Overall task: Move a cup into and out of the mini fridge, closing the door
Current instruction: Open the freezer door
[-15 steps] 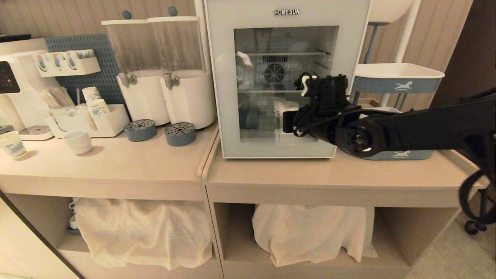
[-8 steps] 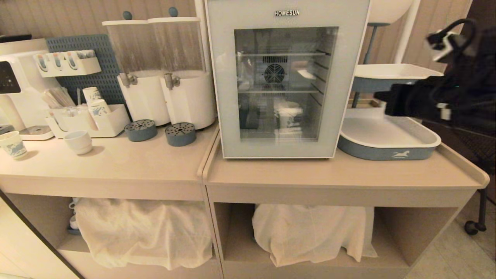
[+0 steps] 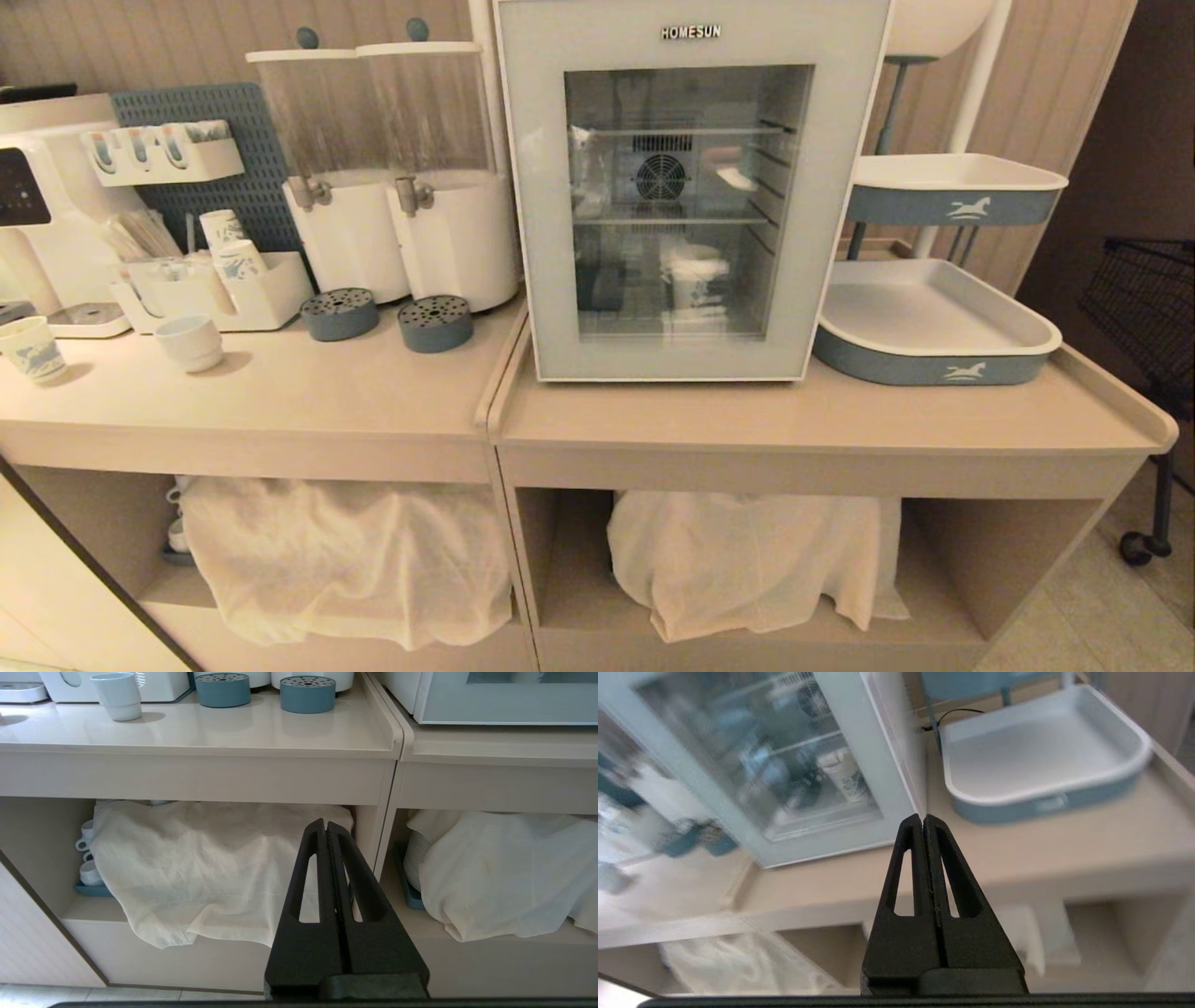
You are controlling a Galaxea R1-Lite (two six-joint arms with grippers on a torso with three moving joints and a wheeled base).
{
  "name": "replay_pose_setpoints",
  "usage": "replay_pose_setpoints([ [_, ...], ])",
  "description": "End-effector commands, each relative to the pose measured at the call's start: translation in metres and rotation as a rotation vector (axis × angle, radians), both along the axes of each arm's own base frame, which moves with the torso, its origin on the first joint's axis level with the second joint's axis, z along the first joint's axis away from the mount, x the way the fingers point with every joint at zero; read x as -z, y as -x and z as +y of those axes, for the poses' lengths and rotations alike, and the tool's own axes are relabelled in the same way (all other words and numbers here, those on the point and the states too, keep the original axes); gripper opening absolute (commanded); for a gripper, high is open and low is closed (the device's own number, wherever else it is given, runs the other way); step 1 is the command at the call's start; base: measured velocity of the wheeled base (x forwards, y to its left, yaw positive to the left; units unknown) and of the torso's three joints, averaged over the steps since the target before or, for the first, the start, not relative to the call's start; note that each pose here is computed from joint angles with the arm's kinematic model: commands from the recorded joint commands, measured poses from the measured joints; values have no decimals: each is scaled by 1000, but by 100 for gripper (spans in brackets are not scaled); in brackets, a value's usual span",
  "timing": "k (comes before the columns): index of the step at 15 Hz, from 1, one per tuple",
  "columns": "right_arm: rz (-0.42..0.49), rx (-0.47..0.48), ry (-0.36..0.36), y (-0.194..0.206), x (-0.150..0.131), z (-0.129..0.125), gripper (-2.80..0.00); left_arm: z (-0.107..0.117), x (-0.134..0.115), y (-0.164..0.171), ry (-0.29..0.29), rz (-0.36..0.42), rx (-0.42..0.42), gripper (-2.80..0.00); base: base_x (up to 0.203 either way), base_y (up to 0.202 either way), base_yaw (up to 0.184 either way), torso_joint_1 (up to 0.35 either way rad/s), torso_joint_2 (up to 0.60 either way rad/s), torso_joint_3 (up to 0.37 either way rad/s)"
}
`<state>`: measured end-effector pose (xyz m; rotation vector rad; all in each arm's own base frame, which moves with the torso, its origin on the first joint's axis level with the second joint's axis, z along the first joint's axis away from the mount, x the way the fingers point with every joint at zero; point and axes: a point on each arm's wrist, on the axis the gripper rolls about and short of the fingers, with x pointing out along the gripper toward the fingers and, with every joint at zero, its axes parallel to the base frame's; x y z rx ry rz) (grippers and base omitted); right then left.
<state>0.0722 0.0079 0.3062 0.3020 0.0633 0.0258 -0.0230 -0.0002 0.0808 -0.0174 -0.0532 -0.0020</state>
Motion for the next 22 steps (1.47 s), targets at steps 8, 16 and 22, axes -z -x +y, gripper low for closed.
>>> replay_pose_setpoints([
  [8,-145,96,65,119,149,-10,-280,0,5,-2,1,19,0,-280,0,0,0,0,0,0],
  [16,-108,38,416,96,224,-8,-280,0,5,-2,-1,19,1,-280,0,0,0,0,0,0],
  [22,-6,10,322,98,230,-8,-280,0,5,-1,-4,19,1,-280,0,0,0,0,0,0],
])
